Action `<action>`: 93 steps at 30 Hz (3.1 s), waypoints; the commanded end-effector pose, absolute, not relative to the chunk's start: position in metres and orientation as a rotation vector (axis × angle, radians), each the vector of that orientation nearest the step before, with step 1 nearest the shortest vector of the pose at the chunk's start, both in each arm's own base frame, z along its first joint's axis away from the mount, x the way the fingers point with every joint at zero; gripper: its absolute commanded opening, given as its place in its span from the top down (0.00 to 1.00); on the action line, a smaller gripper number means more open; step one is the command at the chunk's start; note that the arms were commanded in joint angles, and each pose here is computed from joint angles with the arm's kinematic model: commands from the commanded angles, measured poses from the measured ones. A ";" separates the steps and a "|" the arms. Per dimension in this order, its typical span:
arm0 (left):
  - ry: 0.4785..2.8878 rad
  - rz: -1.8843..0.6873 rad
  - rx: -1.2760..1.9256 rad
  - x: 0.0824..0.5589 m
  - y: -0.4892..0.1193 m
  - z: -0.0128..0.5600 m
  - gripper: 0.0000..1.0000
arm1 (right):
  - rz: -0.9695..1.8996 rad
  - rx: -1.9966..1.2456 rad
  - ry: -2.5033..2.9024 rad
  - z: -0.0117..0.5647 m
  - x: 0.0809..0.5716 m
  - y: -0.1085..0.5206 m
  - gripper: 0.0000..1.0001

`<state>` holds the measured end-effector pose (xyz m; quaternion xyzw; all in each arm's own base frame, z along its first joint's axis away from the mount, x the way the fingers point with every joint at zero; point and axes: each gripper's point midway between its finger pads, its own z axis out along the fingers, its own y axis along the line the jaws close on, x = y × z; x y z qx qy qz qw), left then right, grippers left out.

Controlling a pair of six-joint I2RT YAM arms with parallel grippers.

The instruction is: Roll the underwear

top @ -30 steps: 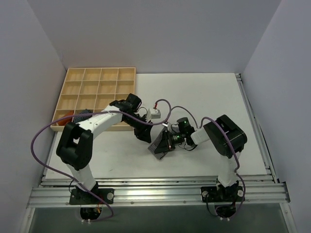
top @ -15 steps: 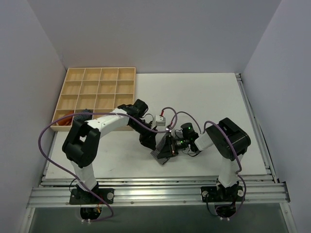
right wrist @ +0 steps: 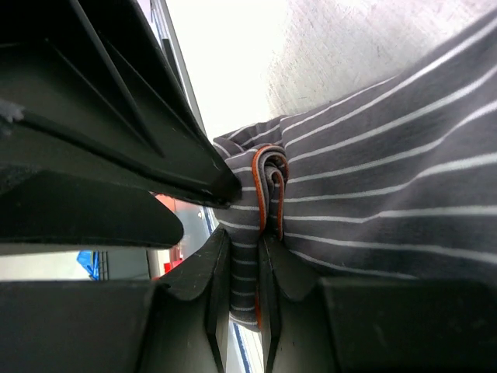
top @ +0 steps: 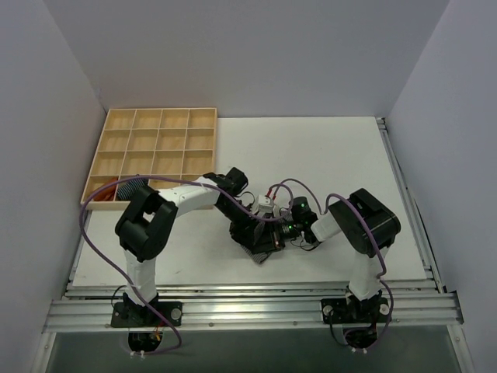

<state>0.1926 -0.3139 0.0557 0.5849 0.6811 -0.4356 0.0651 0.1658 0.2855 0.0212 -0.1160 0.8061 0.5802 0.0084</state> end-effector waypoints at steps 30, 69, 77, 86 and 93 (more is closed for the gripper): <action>2.073 -1.323 1.909 0.196 -0.301 0.049 0.64 | 1.531 -0.191 2.802 -0.031 0.147 0.259 0.98; 2.171 -1.387 1.996 0.195 -0.316 0.039 0.98 | 1.024 0.036 2.705 0.002 0.176 0.219 0.60; 2.195 -1.374 1.994 0.197 -0.317 0.038 0.98 | 0.751 0.241 2.653 0.027 0.190 0.185 0.59; 2.206 -1.355 2.004 0.200 -0.323 0.036 0.98 | 0.487 0.387 2.378 0.073 0.198 0.160 0.59; 2.216 -1.357 2.011 0.198 -0.324 0.034 0.98 | 0.419 0.094 2.258 0.110 0.190 0.198 0.57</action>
